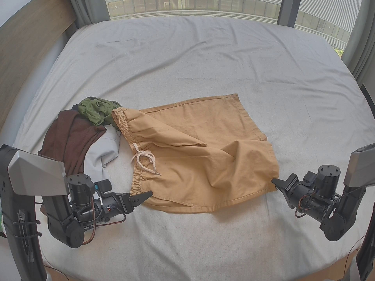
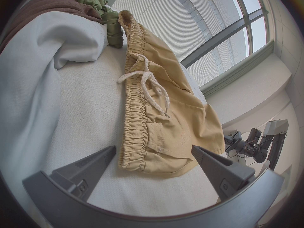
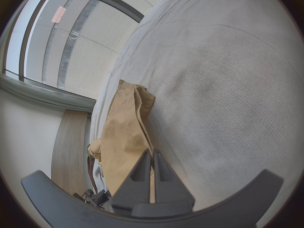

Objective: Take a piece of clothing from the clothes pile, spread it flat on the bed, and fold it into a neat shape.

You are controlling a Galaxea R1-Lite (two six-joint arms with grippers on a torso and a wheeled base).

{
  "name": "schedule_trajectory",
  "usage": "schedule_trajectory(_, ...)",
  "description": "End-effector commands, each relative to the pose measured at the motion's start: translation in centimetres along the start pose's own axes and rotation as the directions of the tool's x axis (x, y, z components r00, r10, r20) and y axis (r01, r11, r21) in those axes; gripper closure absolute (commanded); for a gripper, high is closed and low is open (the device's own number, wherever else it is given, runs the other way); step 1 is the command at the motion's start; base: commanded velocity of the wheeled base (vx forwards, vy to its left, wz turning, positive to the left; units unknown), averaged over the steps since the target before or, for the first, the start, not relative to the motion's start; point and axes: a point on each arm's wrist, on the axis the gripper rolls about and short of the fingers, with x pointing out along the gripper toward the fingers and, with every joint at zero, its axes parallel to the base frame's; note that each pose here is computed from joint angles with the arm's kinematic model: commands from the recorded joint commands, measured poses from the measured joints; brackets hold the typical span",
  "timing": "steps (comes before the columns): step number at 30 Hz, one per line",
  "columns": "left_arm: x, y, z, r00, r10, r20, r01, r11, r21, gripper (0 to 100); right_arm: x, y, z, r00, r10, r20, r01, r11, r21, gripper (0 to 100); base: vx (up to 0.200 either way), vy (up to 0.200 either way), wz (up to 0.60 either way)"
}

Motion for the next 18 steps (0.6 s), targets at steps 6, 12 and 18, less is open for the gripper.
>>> schedule_trajectory(6, 0.8, 0.4, 0.0, 1.0, 0.001, 0.008, -0.001, 1.0, 0.0, 100, -0.1, -0.1, 0.0, 1.0, -0.004, -0.002, 0.004, 1.0, 0.001, 100, 0.0, 0.0, 0.0)
schedule_trajectory(12, 0.0, 0.3, 0.5, 1.0, 0.012, 0.022, -0.012, 1.0, -0.005, 100, -1.8, -1.1, -0.1, 0.998, -0.039, -0.049, 0.035, 0.996, -0.081, 100, 0.0, 0.0, 0.0)
schedule_trajectory(18, -3.9, -0.8, 1.9, 0.997, 0.029, 0.065, -0.028, 1.0, -0.011, 100, -4.4, -2.0, 0.7, 0.993, -0.03, -0.118, 0.008, 0.983, -0.183, 100, 0.0, 0.0, 0.0)
